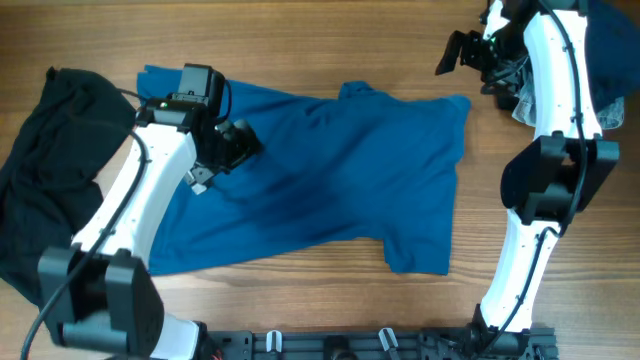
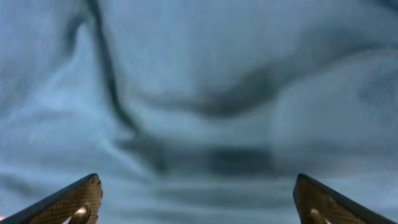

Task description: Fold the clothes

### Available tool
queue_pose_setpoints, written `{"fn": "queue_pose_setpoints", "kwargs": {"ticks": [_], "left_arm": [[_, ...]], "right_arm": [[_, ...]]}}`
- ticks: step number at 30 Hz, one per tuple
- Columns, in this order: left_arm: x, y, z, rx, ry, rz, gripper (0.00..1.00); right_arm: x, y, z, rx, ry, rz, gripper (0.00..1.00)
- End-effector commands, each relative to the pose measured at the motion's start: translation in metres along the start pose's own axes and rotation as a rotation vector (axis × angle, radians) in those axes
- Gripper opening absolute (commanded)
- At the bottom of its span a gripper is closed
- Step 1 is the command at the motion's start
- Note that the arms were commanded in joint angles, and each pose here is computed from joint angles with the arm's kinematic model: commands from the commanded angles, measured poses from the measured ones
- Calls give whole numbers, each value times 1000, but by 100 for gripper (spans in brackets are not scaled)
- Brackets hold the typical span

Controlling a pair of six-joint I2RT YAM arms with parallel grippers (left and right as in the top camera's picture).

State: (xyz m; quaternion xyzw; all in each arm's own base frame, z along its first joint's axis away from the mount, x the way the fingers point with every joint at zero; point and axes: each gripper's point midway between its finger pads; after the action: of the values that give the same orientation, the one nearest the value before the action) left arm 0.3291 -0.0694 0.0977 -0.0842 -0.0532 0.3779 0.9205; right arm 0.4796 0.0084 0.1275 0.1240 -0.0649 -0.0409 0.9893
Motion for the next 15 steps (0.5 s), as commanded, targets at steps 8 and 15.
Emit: {"fn": "queue_pose_setpoints", "kwargs": {"ticks": [8,15], "left_arm": [[5,4,-54,101,51,16,93],[7,2,-55,91,45,14,94]], "right_arm": [[19,3,-57,27,6,16,99],[22,26,-106,0,27,117,97]]}}
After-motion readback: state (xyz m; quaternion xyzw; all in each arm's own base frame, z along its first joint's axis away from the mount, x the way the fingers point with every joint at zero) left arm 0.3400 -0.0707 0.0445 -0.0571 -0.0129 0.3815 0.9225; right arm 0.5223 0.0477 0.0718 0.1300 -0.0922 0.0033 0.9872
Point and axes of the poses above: each gripper's point midway between its finger pads, its own z axis back along the fingers, its own y axis along the line the jaws close on, x = y × z, and after that the axes turned 10 degrees about z, right-handed
